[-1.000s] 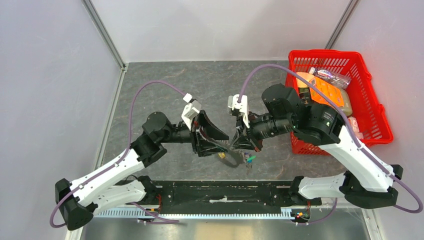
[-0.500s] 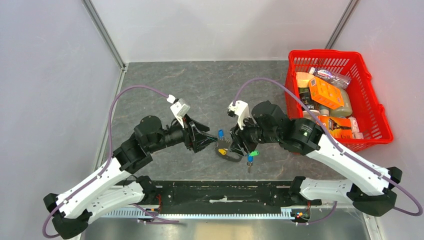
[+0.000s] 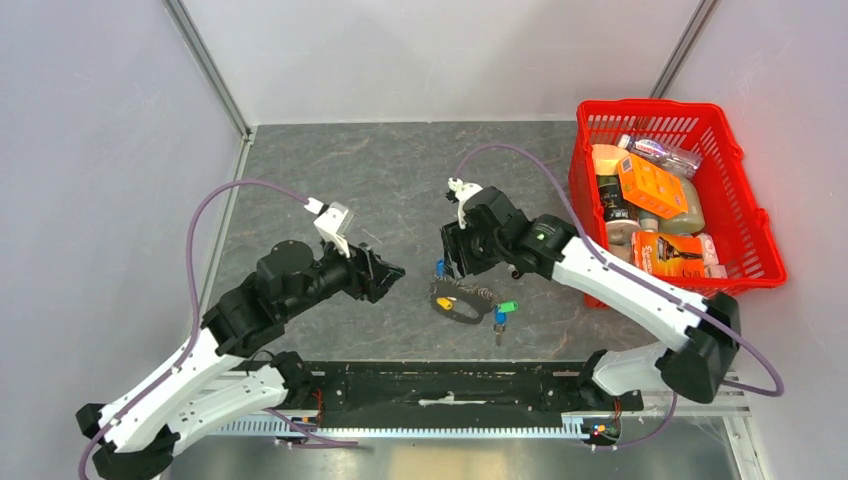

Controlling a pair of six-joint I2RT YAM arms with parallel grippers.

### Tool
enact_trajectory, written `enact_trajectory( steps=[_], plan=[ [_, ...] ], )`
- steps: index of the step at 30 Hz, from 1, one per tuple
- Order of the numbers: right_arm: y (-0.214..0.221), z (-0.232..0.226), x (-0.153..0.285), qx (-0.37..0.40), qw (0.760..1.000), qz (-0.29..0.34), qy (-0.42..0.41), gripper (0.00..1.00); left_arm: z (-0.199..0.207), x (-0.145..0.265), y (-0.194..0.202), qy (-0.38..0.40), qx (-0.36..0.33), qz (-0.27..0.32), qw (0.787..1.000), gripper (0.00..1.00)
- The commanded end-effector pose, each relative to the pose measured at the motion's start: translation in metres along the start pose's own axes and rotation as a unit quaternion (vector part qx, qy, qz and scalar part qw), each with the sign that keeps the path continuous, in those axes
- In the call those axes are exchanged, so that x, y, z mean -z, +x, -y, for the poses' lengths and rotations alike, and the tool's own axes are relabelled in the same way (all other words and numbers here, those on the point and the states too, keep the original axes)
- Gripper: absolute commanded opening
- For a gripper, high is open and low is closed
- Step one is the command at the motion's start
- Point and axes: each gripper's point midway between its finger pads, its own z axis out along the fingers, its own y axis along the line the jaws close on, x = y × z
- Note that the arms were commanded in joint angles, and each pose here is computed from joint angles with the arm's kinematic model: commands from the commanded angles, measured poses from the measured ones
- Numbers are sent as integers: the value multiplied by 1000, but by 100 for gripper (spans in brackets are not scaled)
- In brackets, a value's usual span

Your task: Put the keys on the keyring

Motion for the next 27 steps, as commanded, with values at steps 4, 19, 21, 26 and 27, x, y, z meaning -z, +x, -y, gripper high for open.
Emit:
enact_trajectory(
  steps=[4,19,21,26,27],
  plan=[
    [-6,22,-60,-89,994,-8,63,62,-38,38,-11,-107,-36,17,993,72],
    [-2,60,-125,-241,960,22,143,56,-42,51,4,-93,-42,29,994,74],
    [0,61,-128,-259,955,29,143,54,-45,52,6,-99,-46,26,994,74],
    [6,59,-135,-297,944,28,138,49,-52,55,9,-115,-47,28,992,74],
    [8,58,-136,-302,943,26,138,48,-53,55,9,-115,-47,28,992,74]
  ],
)
